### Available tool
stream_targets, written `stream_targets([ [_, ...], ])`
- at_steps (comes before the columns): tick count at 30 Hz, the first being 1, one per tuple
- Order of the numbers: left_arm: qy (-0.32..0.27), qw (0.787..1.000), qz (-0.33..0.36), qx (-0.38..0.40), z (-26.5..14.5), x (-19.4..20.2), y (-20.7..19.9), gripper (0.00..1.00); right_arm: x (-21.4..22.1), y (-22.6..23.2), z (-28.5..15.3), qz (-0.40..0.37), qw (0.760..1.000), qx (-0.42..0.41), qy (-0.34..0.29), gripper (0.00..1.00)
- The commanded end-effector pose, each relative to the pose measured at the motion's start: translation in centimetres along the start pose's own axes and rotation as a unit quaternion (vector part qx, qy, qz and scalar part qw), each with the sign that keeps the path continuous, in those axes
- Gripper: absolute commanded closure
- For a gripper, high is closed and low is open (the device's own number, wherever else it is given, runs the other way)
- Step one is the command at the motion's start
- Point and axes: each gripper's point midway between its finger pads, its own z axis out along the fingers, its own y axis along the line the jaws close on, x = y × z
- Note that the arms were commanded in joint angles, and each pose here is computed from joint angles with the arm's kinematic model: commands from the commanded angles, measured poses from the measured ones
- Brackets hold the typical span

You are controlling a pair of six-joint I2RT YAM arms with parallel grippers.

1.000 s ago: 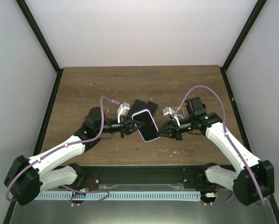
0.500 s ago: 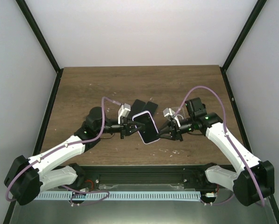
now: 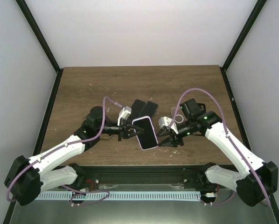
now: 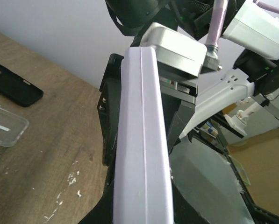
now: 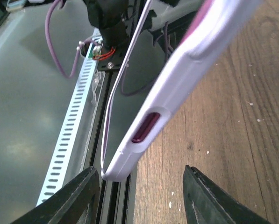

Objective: Take the phone out of the phone case
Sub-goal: Pick up the phone at the center of the board, then remove the phone case from the phone.

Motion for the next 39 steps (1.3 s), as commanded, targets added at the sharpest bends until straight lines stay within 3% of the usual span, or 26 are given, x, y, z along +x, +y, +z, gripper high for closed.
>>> stream_targets([
  [1,-0.015,0.998,0.037,0.054,0.0,-2.3,-2.5,1.00,0.1,0.6,0.2,-0.051,0.998,0.017,0.042,0.49],
  [21,0.008,0.995,0.014,0.094,0.6,-2.1,-3.1,1.00,-0.3,2.1,0.8,-0.092,0.995,0.006,0.045,0.76],
  [32,0.020,0.994,-0.026,0.107,1.3,-2.5,-2.6,1.00,-0.8,2.3,1.5,-0.190,0.978,0.044,0.073,0.84],
  [39,0.022,0.989,-0.048,0.135,1.7,-3.0,-3.0,1.00,-0.8,0.1,1.7,-0.230,0.964,0.097,0.088,0.90],
])
